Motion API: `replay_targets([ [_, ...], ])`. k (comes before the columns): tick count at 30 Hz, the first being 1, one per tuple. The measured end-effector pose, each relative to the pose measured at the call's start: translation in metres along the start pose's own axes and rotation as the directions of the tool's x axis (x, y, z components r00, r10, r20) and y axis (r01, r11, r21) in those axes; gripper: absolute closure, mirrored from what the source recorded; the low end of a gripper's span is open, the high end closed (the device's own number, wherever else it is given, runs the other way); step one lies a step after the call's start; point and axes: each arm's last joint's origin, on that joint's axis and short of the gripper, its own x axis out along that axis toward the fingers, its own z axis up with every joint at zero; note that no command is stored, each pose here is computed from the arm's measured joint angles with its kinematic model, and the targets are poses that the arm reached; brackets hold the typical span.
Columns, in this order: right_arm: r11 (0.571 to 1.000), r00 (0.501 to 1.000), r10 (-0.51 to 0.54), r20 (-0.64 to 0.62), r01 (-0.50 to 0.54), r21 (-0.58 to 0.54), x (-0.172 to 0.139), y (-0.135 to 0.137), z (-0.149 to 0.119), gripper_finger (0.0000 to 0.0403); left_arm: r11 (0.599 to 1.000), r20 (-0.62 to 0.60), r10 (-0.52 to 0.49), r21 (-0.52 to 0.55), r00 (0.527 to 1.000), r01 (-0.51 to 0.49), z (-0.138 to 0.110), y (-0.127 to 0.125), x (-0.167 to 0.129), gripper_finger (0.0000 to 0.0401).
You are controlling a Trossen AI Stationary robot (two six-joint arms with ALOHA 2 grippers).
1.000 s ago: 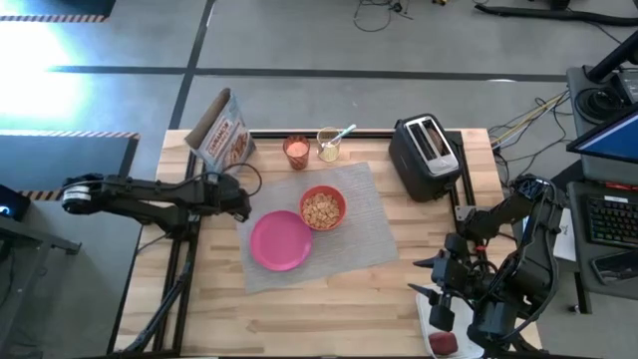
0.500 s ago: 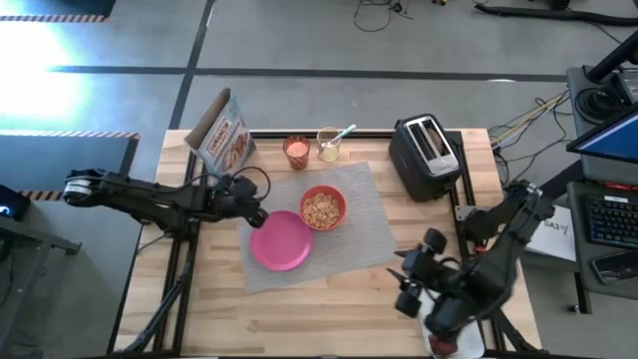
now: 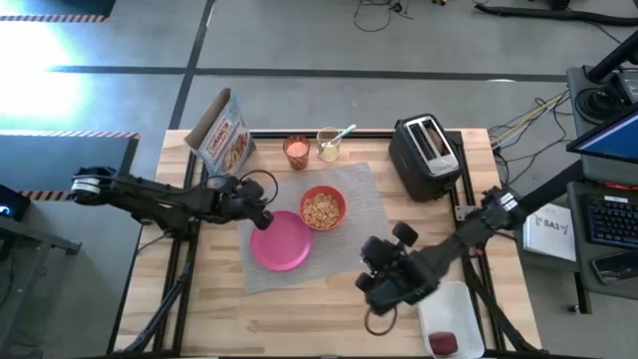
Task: Arrange a breakfast setting
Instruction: Adjust the gray table mat
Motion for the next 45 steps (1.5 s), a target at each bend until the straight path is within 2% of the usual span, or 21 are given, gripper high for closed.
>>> replay_targets([
  [2,1.0,0.999,-0.018,-0.032,0.018,-0.02,0.01,-0.001,0.006,0.0393,1.0,0.003,0.018,0.012,1.0,-0.018,-0.001,-0.003,0.005,0.0325],
  [8,0.997,0.991,-0.048,-0.124,0.04,-0.067,0.033,-0.011,0.026,0.0394,0.988,0.031,0.15,0.027,0.988,-0.151,0.001,-0.006,0.02,0.0325],
  [12,0.997,0.975,-0.045,-0.216,0.029,-0.077,0.052,-0.021,0.035,0.0394,0.98,0.005,0.191,0.048,0.982,-0.191,0.006,-0.006,0.031,0.0325],
  [17,0.996,0.941,-0.024,-0.338,-0.006,-0.087,0.088,-0.028,0.031,0.0394,0.975,-0.048,0.209,0.087,0.977,-0.205,0.012,-0.005,0.046,0.0325],
  [20,0.994,0.914,0.04,-0.403,-0.079,-0.079,0.111,-0.028,0.024,0.0394,0.976,-0.093,0.196,0.12,0.976,-0.184,0.017,-0.003,0.054,0.0325],
  [23,0.988,0.897,0.093,-0.433,-0.137,-0.073,0.131,-0.029,0.017,0.0394,0.981,-0.152,0.137,0.158,0.979,-0.113,0.023,-0.002,0.061,0.0325],
  [28,0.989,0.887,0.085,-0.454,-0.131,-0.071,0.156,-0.038,0.007,0.0394,0.981,-0.189,0.066,0.19,0.98,-0.03,0.036,0.002,0.068,0.0325],
  [33,0.987,0.881,0.095,-0.463,-0.144,-0.071,0.175,-0.046,0.0,0.0394,0.979,-0.217,-0.06,0.179,0.974,0.1,0.044,0.006,0.072,0.0325],
  [40,0.989,0.894,0.082,-0.441,-0.128,-0.076,0.185,-0.051,-0.003,0.0394,0.984,-0.237,-0.042,0.156,0.971,0.08,0.04,0.017,0.079,0.0325],
  [45,0.988,0.902,0.06,-0.427,-0.115,-0.102,0.186,-0.053,-0.002,0.0394,0.981,-0.254,-0.095,0.141,0.963,0.134,0.04,0.016,0.079,0.0325],
])
